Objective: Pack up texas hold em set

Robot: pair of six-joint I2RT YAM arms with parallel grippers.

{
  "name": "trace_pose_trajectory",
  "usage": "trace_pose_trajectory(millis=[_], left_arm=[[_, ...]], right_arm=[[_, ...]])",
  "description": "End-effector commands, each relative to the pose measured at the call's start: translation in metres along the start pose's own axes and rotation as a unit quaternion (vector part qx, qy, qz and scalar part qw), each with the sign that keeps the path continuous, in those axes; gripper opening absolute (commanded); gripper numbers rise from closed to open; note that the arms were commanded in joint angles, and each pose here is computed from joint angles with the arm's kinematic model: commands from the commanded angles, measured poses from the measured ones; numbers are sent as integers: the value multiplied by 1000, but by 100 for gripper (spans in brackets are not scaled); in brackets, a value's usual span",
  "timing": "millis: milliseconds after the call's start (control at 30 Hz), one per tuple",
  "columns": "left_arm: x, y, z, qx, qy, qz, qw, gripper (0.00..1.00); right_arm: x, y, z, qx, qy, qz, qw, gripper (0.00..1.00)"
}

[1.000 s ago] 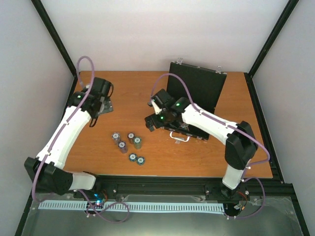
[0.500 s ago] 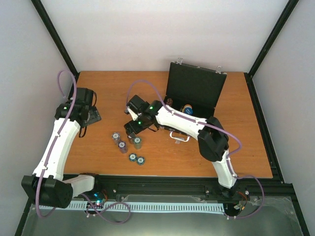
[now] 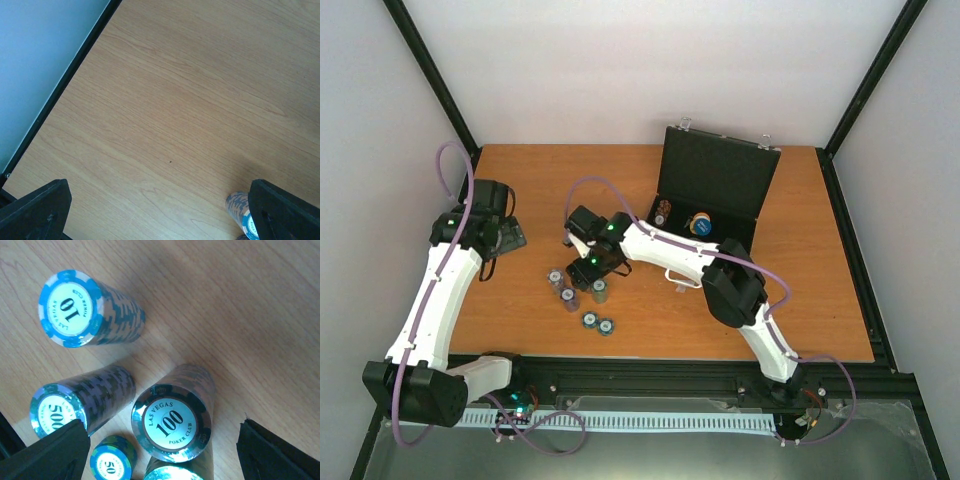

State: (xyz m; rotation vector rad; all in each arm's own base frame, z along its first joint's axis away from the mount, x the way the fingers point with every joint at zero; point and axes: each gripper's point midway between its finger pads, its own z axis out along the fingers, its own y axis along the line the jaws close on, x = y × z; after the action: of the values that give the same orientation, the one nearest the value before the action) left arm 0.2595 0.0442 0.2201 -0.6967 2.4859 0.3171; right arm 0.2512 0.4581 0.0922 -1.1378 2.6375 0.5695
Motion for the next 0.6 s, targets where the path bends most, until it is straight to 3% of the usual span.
trace_pose_trajectory(millis=[0,367,567], left_arm=[[-4,1,-6,10,-13,2,1000,100],[-4,-2,-9,26,-19,-1,999,100],[-3,-5,-7,31,-17,0,999,100]], right_arm=[[7,2,11,4,19,-3,1000,80],[0,-6,24,26,10,-19,999,69],[-3,-10,29,35,10,-27,999,58]])
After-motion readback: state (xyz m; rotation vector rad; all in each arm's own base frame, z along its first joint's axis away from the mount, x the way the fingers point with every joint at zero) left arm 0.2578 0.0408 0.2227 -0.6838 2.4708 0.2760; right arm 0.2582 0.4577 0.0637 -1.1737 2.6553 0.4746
